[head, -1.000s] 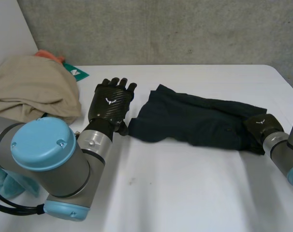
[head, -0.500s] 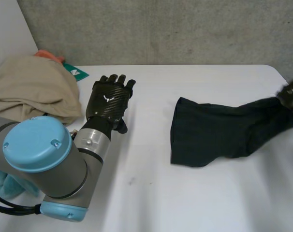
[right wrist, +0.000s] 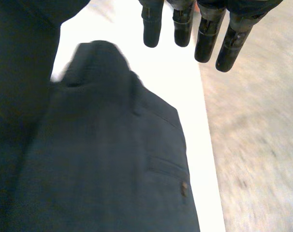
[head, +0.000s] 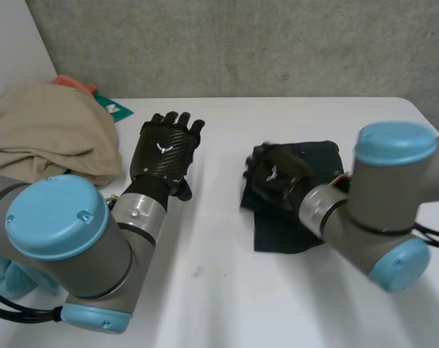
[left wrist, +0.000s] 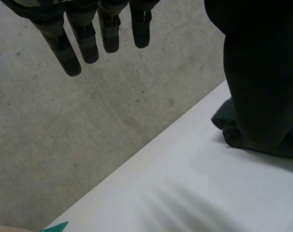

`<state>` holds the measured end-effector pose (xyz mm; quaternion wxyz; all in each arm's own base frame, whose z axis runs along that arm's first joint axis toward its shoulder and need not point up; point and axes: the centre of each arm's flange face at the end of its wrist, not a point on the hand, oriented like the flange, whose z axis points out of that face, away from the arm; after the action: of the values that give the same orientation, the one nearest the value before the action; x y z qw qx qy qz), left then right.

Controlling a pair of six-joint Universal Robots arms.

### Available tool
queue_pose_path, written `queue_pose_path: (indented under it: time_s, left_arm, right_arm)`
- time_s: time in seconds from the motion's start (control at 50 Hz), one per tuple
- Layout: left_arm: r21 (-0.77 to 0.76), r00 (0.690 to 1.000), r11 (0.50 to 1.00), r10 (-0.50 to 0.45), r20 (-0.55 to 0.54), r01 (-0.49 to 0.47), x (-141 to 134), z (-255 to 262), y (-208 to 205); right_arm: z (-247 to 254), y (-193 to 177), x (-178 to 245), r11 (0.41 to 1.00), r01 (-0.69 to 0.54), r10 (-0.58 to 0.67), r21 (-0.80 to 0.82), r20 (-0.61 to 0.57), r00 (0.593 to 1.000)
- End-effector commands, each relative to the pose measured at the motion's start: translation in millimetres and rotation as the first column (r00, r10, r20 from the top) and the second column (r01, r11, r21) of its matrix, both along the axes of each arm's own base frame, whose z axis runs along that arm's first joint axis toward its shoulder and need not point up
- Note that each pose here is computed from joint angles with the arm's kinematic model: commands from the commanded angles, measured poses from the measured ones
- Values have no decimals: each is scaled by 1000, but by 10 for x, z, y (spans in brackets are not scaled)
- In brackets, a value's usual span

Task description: Fold the laundry.

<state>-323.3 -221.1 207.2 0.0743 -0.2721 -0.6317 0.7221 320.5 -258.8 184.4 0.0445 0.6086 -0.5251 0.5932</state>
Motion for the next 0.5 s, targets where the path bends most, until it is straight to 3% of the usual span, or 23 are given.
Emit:
queue_pose_path:
  time_s: [0.02, 0.08, 0.3, 0.5]
  left_arm:
    - [-10, 1000, 1000, -1, -6, 1, -14, 30, -11]
    - [-11, 1000, 1000, -4, -6, 4, -20, 34, -7]
    - [-41, 999, 998, -50, -21, 49, -155, 119, 28]
    - [12, 983, 984, -179, 24, 179, -485, -104, -3]
  right_arm:
    - [635, -392, -435, 934, 204, -322, 293, 444, 836]
    - [593, -504, -625, 877, 248, -433, 411, 454, 779]
    - [78, -600, -901, 736, 338, -572, 586, 272, 774]
    - [-100, -549, -890, 750, 333, -559, 571, 278, 781]
